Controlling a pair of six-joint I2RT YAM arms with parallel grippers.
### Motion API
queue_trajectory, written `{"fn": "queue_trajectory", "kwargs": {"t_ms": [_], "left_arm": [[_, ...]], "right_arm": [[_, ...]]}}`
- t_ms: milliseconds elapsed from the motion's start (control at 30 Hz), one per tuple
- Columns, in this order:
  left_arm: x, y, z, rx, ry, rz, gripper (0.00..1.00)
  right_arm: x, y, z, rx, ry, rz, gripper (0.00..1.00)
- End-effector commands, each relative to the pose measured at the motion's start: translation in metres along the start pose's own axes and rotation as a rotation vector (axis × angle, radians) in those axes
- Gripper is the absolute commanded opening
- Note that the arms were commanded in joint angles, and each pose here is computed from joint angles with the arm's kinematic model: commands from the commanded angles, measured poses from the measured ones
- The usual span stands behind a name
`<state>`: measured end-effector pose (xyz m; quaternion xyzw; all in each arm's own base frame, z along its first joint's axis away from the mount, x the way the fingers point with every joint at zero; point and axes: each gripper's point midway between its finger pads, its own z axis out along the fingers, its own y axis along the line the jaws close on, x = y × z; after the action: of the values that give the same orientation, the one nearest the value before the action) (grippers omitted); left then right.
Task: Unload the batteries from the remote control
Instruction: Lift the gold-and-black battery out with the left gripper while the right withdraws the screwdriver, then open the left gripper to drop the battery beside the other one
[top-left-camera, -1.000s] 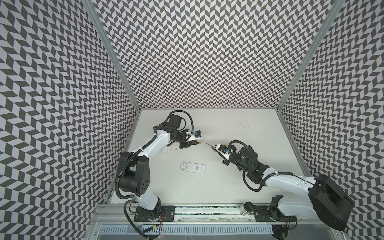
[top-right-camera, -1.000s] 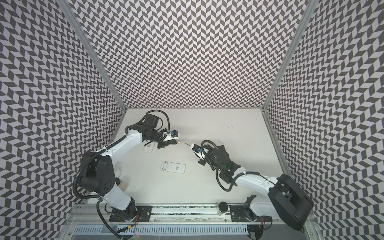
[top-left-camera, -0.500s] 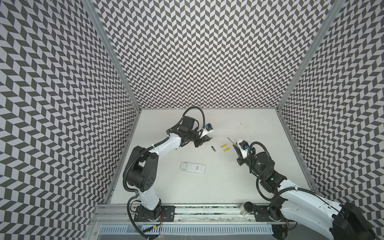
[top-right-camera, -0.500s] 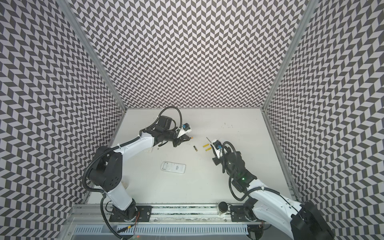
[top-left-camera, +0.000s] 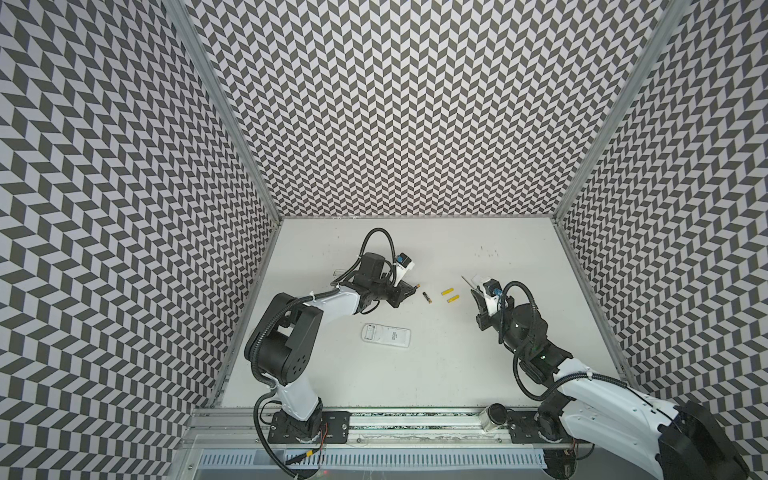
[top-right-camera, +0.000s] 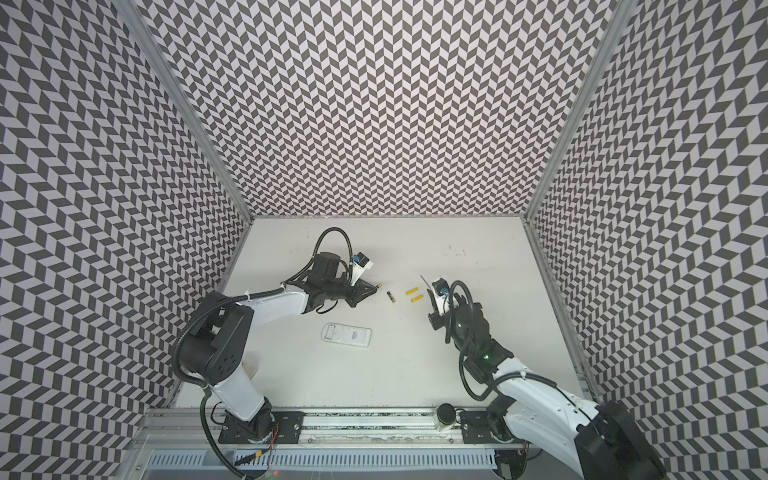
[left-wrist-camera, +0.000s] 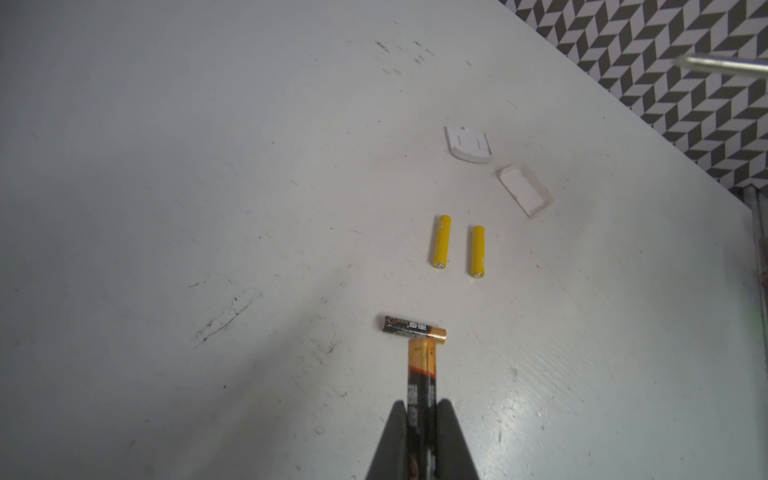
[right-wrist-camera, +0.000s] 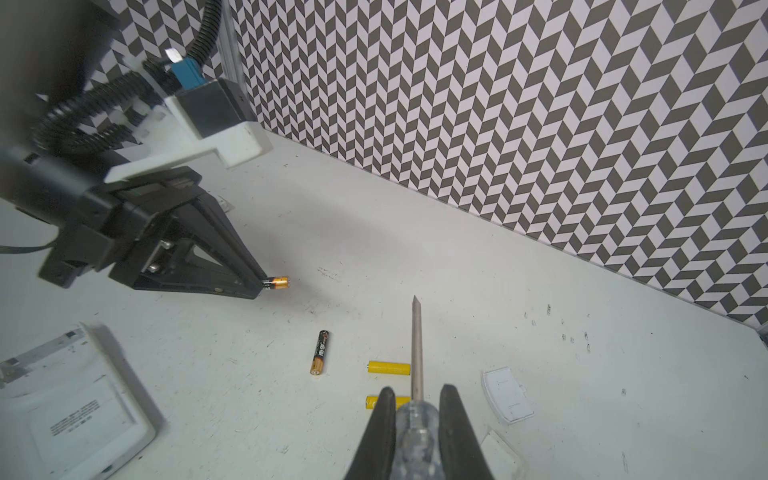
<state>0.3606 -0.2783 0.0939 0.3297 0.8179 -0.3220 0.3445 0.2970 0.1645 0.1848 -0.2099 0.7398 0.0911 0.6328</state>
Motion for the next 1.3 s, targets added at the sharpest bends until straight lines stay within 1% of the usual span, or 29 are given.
{"fn": "queue_trajectory", "kwargs": {"t_ms": [0, 100, 267, 533, 700, 833, 900, 1000, 1067, 1200, 1267], "left_arm": [[-0.013, 0.014, 0.014, -0.034, -0.026, -0.115, 0.11], [0.001, 0.024, 0.027, -0.059, 0.009, -0.17, 0.1], [0.013, 0.021, 0.037, -0.037, 0.042, -0.2, 0.09], [0.04, 0.029, 0.047, -0.07, 0.103, -0.224, 0.1], [0.04, 0.032, 0.042, -0.106, 0.117, -0.199, 0.16], [0.045, 0.032, 0.042, -0.113, 0.113, -0.18, 0.25], [0.046, 0.03, 0.042, -0.115, 0.121, -0.167, 0.29], [0.043, 0.029, 0.041, -0.111, 0.118, -0.164, 0.31], [0.043, 0.031, 0.041, -0.123, 0.118, -0.158, 0.36], [0.025, 0.027, 0.032, -0.123, 0.092, -0.127, 0.44], [0.012, 0.025, 0.024, -0.127, 0.063, -0.103, 0.51]], "right_arm": [[-0.014, -0.005, -0.003, 0.014, -0.056, 0.028, 0.0], [-0.01, -0.005, -0.005, 0.014, -0.06, 0.031, 0.0], [-0.007, -0.003, -0.005, 0.0, -0.049, 0.032, 0.0], [-0.006, 0.001, -0.002, -0.026, -0.038, 0.016, 0.0], [-0.007, 0.0, -0.002, -0.019, -0.037, 0.015, 0.0], [-0.006, 0.0, -0.002, -0.023, -0.054, 0.03, 0.0], [-0.007, 0.002, 0.0, -0.036, -0.035, 0.025, 0.0], [-0.007, 0.002, -0.001, -0.036, -0.03, 0.01, 0.0], [-0.008, 0.002, -0.003, -0.036, -0.049, 0.025, 0.0], [-0.011, 0.006, -0.004, -0.063, -0.038, 0.011, 0.0], [-0.011, 0.008, -0.003, -0.074, -0.046, 0.008, 0.0]]}}
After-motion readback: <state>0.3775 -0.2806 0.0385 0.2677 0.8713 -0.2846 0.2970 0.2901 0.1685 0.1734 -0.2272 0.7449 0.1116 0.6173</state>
